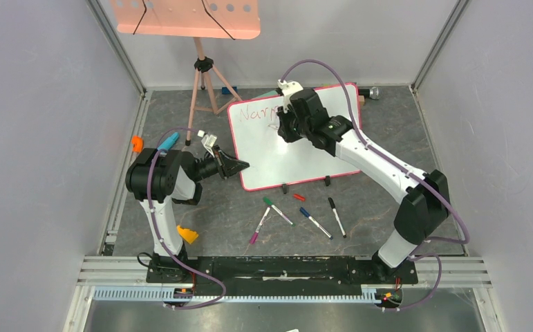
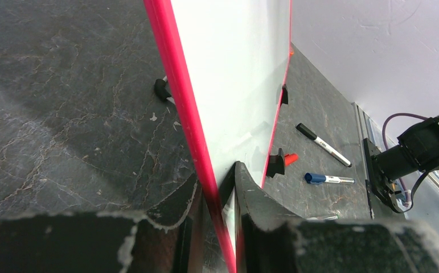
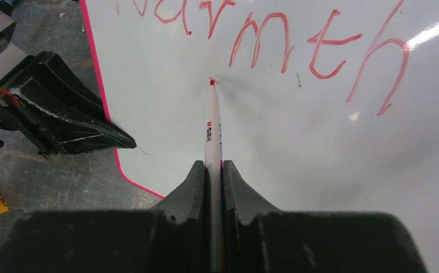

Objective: Write a sentence on the whiteboard

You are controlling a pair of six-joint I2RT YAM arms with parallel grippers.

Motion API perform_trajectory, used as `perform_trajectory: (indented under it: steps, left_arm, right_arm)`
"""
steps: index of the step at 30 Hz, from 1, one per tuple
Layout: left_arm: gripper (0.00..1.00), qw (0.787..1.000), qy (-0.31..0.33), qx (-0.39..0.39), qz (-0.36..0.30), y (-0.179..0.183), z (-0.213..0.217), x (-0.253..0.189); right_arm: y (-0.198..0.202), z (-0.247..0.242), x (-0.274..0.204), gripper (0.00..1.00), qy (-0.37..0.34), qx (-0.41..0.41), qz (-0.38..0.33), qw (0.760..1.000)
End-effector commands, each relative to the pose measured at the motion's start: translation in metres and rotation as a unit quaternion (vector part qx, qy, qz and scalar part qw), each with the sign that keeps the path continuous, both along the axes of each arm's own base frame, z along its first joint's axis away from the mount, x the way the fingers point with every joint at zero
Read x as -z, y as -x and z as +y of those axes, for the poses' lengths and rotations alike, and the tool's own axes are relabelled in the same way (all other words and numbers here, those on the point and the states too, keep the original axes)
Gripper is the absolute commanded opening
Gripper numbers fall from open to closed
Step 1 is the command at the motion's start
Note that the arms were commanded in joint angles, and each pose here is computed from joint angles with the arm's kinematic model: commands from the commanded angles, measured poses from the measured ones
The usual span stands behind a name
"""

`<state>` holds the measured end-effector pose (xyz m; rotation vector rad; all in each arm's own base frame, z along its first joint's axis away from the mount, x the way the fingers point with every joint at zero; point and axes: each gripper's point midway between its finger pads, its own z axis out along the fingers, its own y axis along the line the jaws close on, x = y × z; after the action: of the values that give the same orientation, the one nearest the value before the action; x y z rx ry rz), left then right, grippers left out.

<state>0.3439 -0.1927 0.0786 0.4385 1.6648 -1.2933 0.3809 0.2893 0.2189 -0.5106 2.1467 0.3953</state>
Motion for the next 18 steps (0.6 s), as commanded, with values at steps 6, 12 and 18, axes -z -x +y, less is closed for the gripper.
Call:
perform_trajectory:
  steps: [6, 12, 18]
  left_arm:
    - [0.04, 0.995, -0.024, -0.075, -0.057, -0.034, 0.018, 0.002]
    - [0.04, 0.995, -0.025, -0.077, -0.056, -0.034, 0.018, 0.003]
    - [0.04, 0.995, -0.025, -0.077, -0.058, -0.034, 0.018, 0.002]
  right_arm:
    - [0.005, 0.003, -0.034, 0.0, -0.032, -0.026, -0.044, 0.998]
    - [0.009, 0.001, -0.016, 0.0, -0.018, -0.029, -0.021, 0.999]
    - [0.009, -0.003, -0.001, 0.0, -0.003, -0.022, -0.009, 1.0]
